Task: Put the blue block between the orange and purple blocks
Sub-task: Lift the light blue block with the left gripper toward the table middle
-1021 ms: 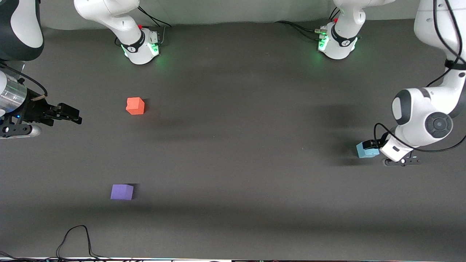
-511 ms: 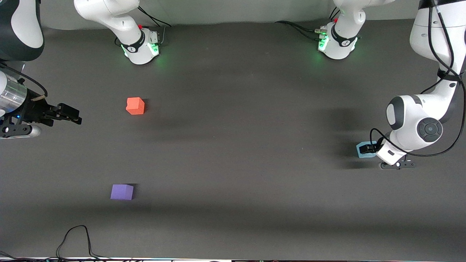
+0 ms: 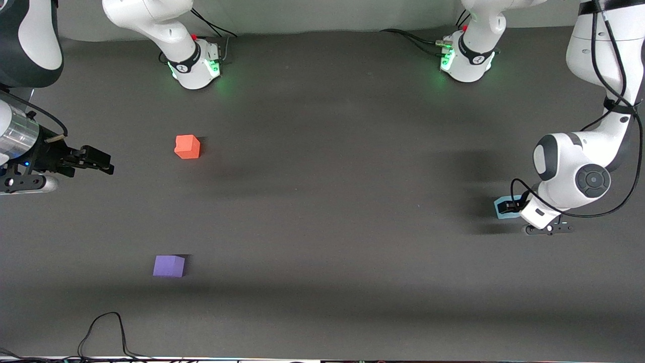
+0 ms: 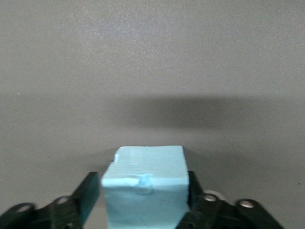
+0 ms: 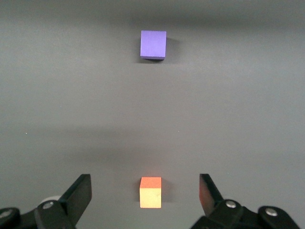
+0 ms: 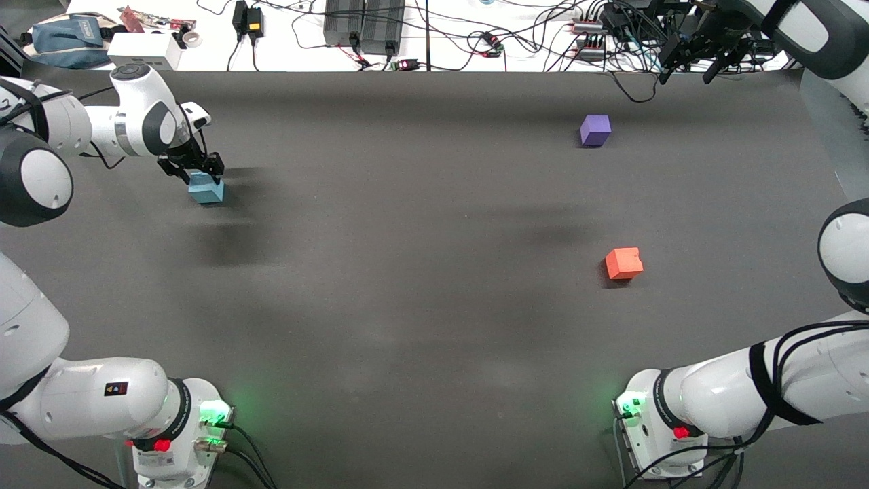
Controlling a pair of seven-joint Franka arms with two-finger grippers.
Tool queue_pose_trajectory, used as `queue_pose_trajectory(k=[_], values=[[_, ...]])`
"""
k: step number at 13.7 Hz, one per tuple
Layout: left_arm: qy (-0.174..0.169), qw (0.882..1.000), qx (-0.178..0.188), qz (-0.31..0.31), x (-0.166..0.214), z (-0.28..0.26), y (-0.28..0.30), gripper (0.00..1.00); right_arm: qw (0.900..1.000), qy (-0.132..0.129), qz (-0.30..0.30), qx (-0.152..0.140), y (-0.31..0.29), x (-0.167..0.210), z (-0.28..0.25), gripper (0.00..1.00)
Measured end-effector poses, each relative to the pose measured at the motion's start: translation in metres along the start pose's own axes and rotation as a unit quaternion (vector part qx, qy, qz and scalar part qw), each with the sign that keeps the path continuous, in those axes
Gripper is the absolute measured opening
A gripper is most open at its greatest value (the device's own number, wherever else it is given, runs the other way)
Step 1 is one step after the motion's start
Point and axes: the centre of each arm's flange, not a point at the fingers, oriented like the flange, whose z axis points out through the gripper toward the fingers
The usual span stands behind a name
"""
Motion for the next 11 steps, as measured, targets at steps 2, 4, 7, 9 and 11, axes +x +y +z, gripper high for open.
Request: queue_pose_trajectory(k=[2, 4, 7, 9, 11], values=[[0.002, 1.0, 0.0, 0.0, 0.001, -0.003, 0.0, 0.58, 1.0, -0.002, 0.0, -0.001, 0.0, 0.001, 0.002, 1.0], [-0.002, 1.0, 0.0, -0.002, 0.003, -0.008, -0.002, 0.58, 1.0, -0.004, 0.0, -0.001, 0.0, 0.002, 0.004, 1.0], [-0.035, 0.999, 0.005, -0.007, -0.003, -0.073, -0.008, 0.57, 1.0, -0.004, -0.001, -0.001, -0.001, 0.002, 0.005, 1.0], [-0.039, 0.999, 0.008, -0.008, -0.02, -0.151, -0.009, 0.56, 1.0, -0.005, -0.001, -0.001, -0.002, 0.002, 0.005, 1.0], [-0.051, 0.999, 0.011, -0.012, -0.051, -0.227, -0.011, 0.56, 1.0, -0.005, -0.002, -0.001, -0.002, 0.002, 0.006, 1.0]])
